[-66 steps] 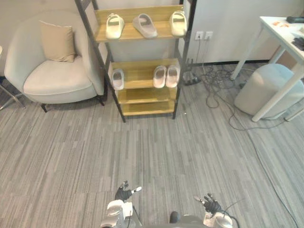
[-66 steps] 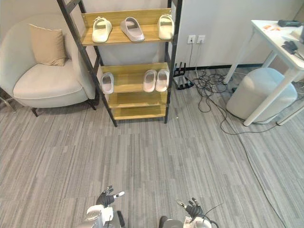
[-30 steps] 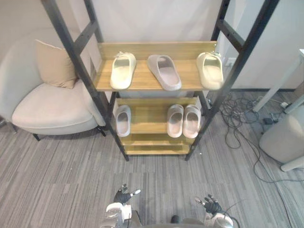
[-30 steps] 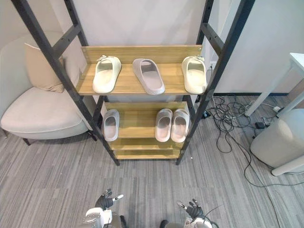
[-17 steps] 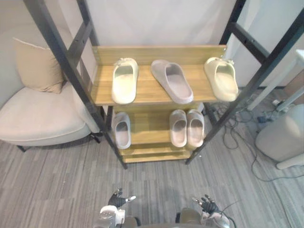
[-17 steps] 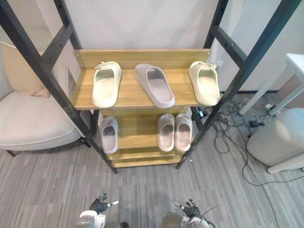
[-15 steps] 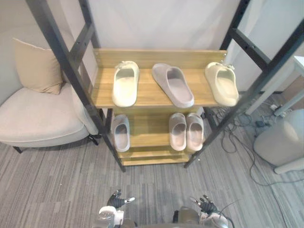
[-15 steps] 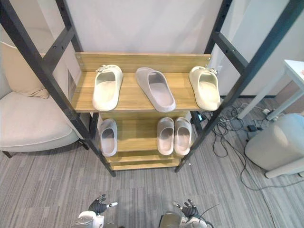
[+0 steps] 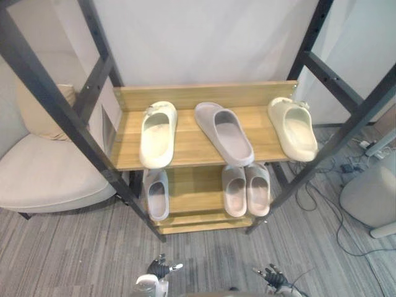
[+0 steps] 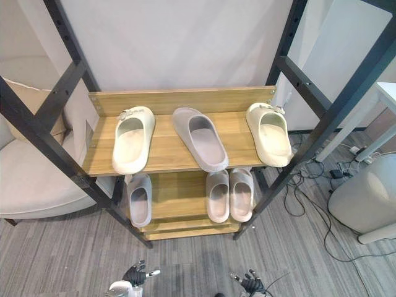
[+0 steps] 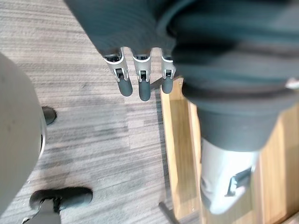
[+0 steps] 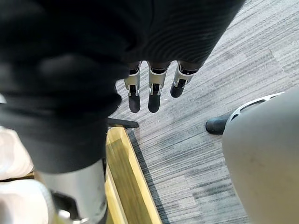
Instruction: Organize the slippers on the shoe rack
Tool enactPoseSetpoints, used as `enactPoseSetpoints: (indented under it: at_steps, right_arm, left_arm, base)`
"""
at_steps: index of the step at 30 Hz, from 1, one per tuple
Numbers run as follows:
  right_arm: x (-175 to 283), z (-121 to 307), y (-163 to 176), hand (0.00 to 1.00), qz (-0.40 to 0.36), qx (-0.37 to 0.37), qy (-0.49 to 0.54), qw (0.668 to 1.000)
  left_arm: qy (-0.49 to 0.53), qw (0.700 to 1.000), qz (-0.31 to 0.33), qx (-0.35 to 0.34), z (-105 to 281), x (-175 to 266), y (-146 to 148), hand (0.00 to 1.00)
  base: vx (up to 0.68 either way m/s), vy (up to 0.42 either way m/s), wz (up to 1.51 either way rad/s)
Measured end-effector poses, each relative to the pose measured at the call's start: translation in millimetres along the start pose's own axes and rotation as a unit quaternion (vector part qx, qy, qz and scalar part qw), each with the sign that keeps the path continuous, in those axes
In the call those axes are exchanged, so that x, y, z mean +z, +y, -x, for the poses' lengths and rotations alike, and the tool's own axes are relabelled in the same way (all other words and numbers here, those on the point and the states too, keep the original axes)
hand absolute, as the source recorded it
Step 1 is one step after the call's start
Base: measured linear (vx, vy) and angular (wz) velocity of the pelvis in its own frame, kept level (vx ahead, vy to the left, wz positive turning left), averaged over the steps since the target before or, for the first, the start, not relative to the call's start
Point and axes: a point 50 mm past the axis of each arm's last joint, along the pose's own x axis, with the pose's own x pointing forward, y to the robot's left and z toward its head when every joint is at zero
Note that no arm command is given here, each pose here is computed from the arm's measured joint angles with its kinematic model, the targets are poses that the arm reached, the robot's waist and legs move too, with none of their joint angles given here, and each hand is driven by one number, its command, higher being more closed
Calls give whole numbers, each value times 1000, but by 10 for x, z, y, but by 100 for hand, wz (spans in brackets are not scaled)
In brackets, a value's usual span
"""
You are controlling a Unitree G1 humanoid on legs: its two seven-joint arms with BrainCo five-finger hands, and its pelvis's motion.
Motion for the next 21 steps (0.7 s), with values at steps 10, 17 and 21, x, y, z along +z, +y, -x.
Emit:
enactPoseSetpoints:
  at_steps: [10, 17, 21]
  right_arm:
    - [-92, 22, 103, 0, -8, 12, 14, 1000]
    - [-27, 12, 9, 0, -2, -2, -1, 1000]
    - [-15, 10, 1, 0, 8, -1, -3, 1000]
  left_arm:
    - [13, 999, -34, 17, 40, -111, 196, 0]
    - [16, 999, -32, 5, 39, -131, 94, 0]
    - [16, 999, -32, 5, 39, -130, 90, 0]
  base:
    - [14, 54, 3]
    - [-63, -87, 1]
    - [-37, -61, -1]
